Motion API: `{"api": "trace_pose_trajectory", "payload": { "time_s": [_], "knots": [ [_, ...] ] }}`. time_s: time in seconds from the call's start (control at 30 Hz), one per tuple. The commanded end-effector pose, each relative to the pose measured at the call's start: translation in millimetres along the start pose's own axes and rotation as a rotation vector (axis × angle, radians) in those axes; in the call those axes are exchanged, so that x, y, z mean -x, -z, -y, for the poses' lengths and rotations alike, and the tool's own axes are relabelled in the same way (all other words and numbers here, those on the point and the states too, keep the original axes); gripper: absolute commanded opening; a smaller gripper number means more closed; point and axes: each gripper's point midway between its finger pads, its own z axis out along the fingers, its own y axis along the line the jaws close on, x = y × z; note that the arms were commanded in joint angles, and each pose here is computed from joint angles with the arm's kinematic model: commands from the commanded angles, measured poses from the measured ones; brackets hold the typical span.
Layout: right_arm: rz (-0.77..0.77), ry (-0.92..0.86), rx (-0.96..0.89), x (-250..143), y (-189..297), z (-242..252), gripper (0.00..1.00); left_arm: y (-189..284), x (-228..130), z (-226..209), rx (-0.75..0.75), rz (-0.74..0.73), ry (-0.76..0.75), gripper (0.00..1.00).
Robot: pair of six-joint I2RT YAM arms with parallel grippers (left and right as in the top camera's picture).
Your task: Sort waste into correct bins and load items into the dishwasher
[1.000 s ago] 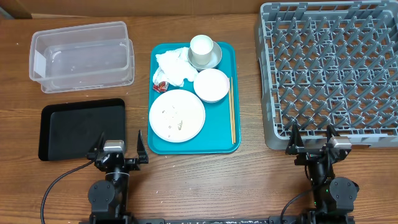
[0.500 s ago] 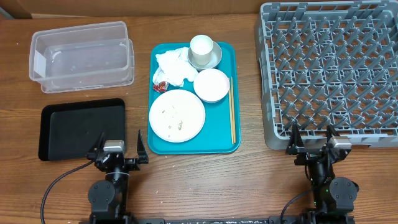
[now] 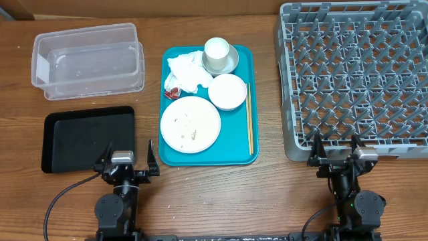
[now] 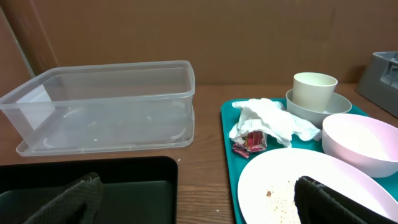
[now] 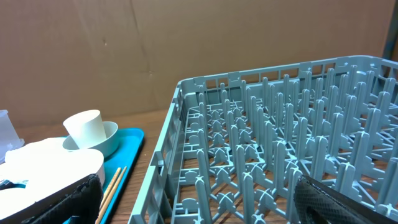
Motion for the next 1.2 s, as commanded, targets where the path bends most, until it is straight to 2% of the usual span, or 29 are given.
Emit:
{"api": "trace_pose_trajectory", "payload": {
  "time_s": [0.0, 0.4, 0.47, 0.6, 0.67, 0.77, 0.83, 1.03, 1.17],
  "knots": [
    [0.003, 0.0, -0.004, -2, 0, 1, 1.0, 0, 0, 4, -0.02, 0.007, -0.019, 1.0],
    [0.003, 0.0, -0.004, -2, 0, 1, 1.0, 1, 9, 7, -0.04, 0.043, -0.003, 1.0],
    [0.003, 0.0, -0.004, -2, 0, 1, 1.0, 3, 16, 27, -0.159, 0.066, 0.089, 1.0],
    [0.003, 0.0, -0.004, -2, 0, 1, 1.0, 23, 22, 84, -0.518, -0.002, 0.378, 1.0],
    [0.003, 0.0, -0.004, -2, 0, 1, 1.0, 33, 31, 98, -0.629, -0.031, 0.516, 1.0],
    [0.003, 0.0, -0.004, -2, 0, 1, 1.0, 38, 47, 100, -0.671, -0.045, 0.724, 1.0],
    [0.003, 0.0, -0.004, -2, 0, 1, 1.0, 38, 63, 95, -0.663, 0.017, 0.771, 1.0],
    [0.003, 0.0, -0.004, -2, 0, 1, 1.0, 60, 116, 91, -0.738, 0.265, 0.693, 1.0],
    [0.003, 0.0, -0.004, -2, 0, 1, 1.0, 62, 139, 78, -0.671, 0.342, 0.674, 1.0]
  ]
}}
